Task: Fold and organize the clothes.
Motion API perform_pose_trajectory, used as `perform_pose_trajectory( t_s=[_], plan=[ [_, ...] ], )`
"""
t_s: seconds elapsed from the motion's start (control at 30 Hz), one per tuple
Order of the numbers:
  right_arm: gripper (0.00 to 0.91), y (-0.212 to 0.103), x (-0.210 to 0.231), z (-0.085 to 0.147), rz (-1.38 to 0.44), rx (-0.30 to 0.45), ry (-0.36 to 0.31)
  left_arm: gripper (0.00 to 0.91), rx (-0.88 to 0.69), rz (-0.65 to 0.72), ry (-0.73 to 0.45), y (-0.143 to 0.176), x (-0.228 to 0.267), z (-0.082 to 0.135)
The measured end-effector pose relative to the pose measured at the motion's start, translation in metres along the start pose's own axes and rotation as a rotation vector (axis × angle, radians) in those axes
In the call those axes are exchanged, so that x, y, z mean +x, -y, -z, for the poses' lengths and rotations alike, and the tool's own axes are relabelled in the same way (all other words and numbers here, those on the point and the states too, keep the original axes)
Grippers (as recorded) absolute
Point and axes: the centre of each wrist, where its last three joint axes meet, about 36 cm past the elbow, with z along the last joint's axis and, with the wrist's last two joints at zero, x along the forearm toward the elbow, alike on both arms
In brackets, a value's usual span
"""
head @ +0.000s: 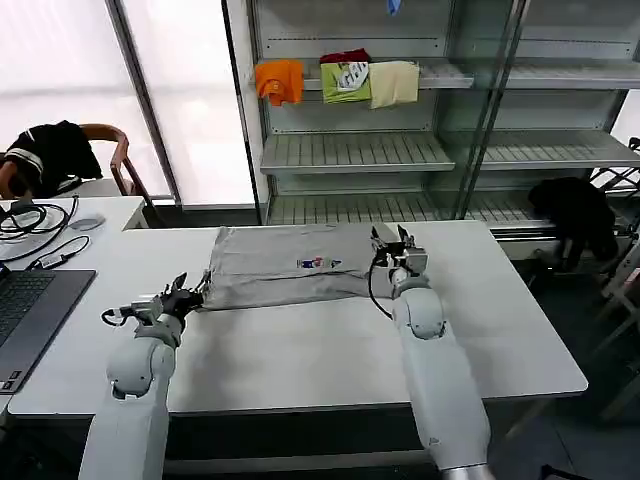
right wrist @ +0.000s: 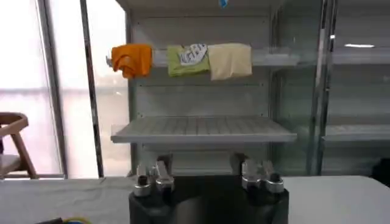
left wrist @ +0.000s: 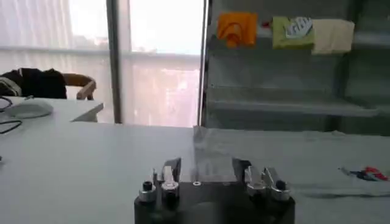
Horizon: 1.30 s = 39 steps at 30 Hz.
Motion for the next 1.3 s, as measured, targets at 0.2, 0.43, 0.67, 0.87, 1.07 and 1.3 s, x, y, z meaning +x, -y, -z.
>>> perform_pose_trajectory(
  t_s=[0.2, 0.43, 0.67, 0.87, 1.07, 1.3],
  plan=[
    [0.907, 0.009, 0.023, -0.02, -0.009, 0.023, -0.087, 0.907, -0.029, 0.009, -0.041, 0.004, 0.001, -0.006],
    [0.907, 0.01, 0.038, -0.037, -0.01, 0.034, -0.155, 0.907, -0.048, 0.021, -0.077, 0.002, -0.001, -0.008],
    [0.0, 0.008, 0.043, -0.044, -0.015, 0.025, -0.187, 0.151, -0.06, 0.032, -0.109, -0.003, 0.0, -0.015],
    [0.0, 0.011, 0.048, -0.047, -0.024, 0.013, -0.198, 0.01, -0.077, 0.023, -0.121, -0.002, 0.004, -0.02],
    [0.0, 0.012, 0.051, -0.047, -0.019, 0.002, -0.201, 0.01, -0.086, 0.016, -0.139, 0.0, 0.007, -0.027],
    [0.0, 0.011, 0.055, -0.046, -0.01, -0.012, -0.202, 0.01, -0.084, 0.013, -0.152, 0.002, 0.009, -0.033]
  ],
)
